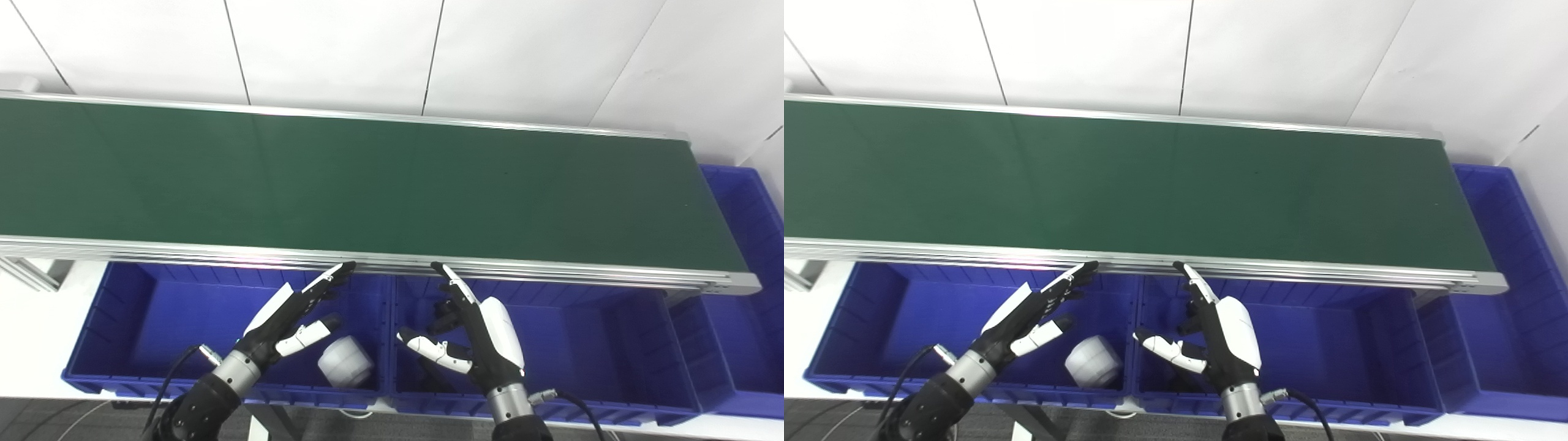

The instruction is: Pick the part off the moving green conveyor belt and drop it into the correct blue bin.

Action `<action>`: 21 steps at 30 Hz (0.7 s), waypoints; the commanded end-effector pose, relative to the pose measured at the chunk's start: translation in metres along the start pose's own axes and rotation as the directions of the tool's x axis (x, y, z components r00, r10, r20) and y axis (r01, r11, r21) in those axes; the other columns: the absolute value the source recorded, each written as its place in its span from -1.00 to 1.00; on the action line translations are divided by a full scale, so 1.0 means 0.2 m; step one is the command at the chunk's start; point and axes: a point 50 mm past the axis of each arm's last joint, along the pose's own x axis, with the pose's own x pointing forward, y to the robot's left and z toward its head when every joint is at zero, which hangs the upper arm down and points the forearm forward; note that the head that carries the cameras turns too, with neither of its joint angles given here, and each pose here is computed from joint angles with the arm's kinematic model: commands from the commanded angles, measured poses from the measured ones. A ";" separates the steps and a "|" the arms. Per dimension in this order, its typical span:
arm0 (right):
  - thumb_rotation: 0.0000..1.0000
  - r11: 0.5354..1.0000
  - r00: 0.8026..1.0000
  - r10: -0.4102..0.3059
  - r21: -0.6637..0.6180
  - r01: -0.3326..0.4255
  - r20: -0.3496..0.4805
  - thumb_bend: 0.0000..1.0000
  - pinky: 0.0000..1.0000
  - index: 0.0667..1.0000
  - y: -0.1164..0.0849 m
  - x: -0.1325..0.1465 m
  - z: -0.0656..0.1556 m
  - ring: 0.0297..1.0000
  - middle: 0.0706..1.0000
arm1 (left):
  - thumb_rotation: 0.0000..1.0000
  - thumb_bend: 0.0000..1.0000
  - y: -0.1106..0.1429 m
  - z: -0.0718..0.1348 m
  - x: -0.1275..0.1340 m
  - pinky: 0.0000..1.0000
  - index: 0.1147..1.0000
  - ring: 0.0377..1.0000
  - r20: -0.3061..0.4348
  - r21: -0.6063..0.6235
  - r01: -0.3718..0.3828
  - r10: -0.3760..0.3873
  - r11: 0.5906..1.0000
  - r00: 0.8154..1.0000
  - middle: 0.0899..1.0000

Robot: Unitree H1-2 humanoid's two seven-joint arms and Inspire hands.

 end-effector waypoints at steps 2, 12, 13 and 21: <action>0.24 0.996 0.997 -0.029 0.087 0.023 0.073 0.27 0.52 0.79 -0.01 0.03 0.02 0.68 0.76 | 0.91 0.23 0.04 0.03 0.01 0.81 0.91 0.90 0.061 0.016 -0.021 0.020 1.000 0.998 0.94; 0.65 0.962 0.997 -0.022 0.272 0.001 0.075 0.57 0.59 0.79 0.01 0.02 -0.08 0.71 0.74 | 0.87 0.20 0.01 0.00 -0.01 0.86 0.95 0.94 0.059 0.016 -0.042 0.041 0.999 0.997 0.97; 0.68 0.957 0.997 -0.021 0.291 -0.002 0.077 0.60 0.59 0.79 0.01 0.02 -0.08 0.73 0.76 | 0.85 0.20 0.01 0.00 -0.01 0.87 0.96 0.95 0.057 0.016 -0.042 0.041 0.999 0.998 0.98; 0.87 0.937 0.992 -0.033 0.350 -0.012 0.122 0.51 0.67 0.79 0.00 0.02 -0.10 0.78 0.79 | 0.79 0.18 0.00 0.00 -0.01 0.88 1.00 0.99 0.056 0.021 -0.048 0.047 0.999 0.997 1.00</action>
